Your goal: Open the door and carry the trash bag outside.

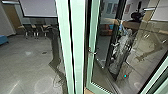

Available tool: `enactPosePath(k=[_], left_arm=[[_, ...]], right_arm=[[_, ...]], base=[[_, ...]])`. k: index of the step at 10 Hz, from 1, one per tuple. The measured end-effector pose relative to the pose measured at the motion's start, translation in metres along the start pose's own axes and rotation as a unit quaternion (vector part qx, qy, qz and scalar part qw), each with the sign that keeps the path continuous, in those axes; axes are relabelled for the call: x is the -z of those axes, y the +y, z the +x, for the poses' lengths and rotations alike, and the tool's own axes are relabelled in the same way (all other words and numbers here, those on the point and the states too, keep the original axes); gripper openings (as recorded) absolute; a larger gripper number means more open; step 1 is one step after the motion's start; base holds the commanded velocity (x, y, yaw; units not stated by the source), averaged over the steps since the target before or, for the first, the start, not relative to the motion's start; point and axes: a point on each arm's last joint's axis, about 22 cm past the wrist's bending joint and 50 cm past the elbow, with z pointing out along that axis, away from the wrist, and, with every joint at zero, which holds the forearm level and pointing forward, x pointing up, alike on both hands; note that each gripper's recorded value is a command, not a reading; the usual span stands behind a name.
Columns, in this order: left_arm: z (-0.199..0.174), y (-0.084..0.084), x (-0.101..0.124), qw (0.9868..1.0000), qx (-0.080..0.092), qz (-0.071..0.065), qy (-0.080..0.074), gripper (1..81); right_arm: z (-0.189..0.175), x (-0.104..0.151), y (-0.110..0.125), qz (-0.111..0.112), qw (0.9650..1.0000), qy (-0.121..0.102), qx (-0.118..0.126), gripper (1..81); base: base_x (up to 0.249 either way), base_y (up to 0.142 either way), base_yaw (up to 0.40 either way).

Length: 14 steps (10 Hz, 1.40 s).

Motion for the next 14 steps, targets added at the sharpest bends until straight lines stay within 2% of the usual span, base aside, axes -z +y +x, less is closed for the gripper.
enactPosePath(k=[1, 3, 4, 5, 6, 7, 8, 9, 10, 11, 13, 14], left_arm=[[0.0, -0.001, 0.0, 1.0, 0.0, 0.001, 0.001, 1.0], [0.0, -0.001, 0.0, 1.0, -0.001, 0.001, 0.001, 1.0], [0.0, -0.001, 0.0, 1.0, -0.001, 0.001, 0.001, 1.0], [0.0, -0.001, 0.0, 1.0, -0.001, 0.001, 0.001, 1.0], [0.0, -0.002, 0.001, 1.0, -0.001, 0.002, 0.001, 1.0], [0.0, -0.003, 0.001, 1.0, -0.001, 0.003, 0.001, 1.0], [0.0, -0.007, 0.002, 1.0, -0.001, 0.005, 0.001, 1.0], [0.0, -0.008, 0.002, 1.0, -0.001, 0.005, 0.001, 1.0], [0.0, -0.007, 0.002, 1.0, -0.001, 0.005, 0.001, 1.0], [0.0, -0.007, 0.002, 1.0, -0.001, 0.005, 0.002, 1.0], [0.0, -0.007, 0.002, 1.0, -0.001, 0.005, 0.002, 1.0], [0.0, -0.007, 0.002, 1.0, -0.001, 0.005, 0.002, 1.0]], right_arm=[[-0.02, -0.007, 0.009, 0.01, 0.9999, 0.003, -0.013, 81.1], [-0.026, -0.02, 0.032, -0.004, 0.9996, 0.016, -0.024, 81.1], [-0.029, -0.03, 0.035, -0.008, 0.9994, 0.02, -0.029, 81.1], [-0.036, -0.047, 0.022, -0.003, 0.9995, 0.018, -0.027, 81.1], [-0.053, -0.07, -0.007, 0.012, 0.9997, 0.01, -0.016, 81.1], [-0.084, -0.09, -0.037, 0.025, 0.9997, -0.008, -0.002, 81.1], [-0.108, -0.097, -0.045, 0.019, 0.9994, -0.026, 0.011, 81.1], [-0.121, -0.096, -0.028, -0.006, 0.999, -0.043, 0.014, 81.1], [-0.122, -0.093, -0.01, -0.027, 0.9985, -0.047, 0.007, 81.1], [-0.114, -0.096, -0.007, -0.034, 0.9985, -0.037, -0.021, 81.1], [-0.106, -0.114, -0.02, -0.041, 0.9963, -0.009, -0.076, 81.1], [-0.102, -0.117, -0.013, -0.055, 0.9947, 0.002, -0.087, 81.1]], base=[[0.0, 0.0, 0.0], [0.0, 0.0, 0.0], [0.0, 0.0, 0.0], [0.0, 0.0, 0.0], [0.0, 0.0, 0.0], [0.0, 0.0, 0.0], [0.0, 0.0, 0.0], [0.0, 0.0, 0.0], [0.0, 0.0, 0.0], [0.0, 0.0, 0.0], [0.0, 0.0, 0.0], [0.0, 0.0, 0.0]])
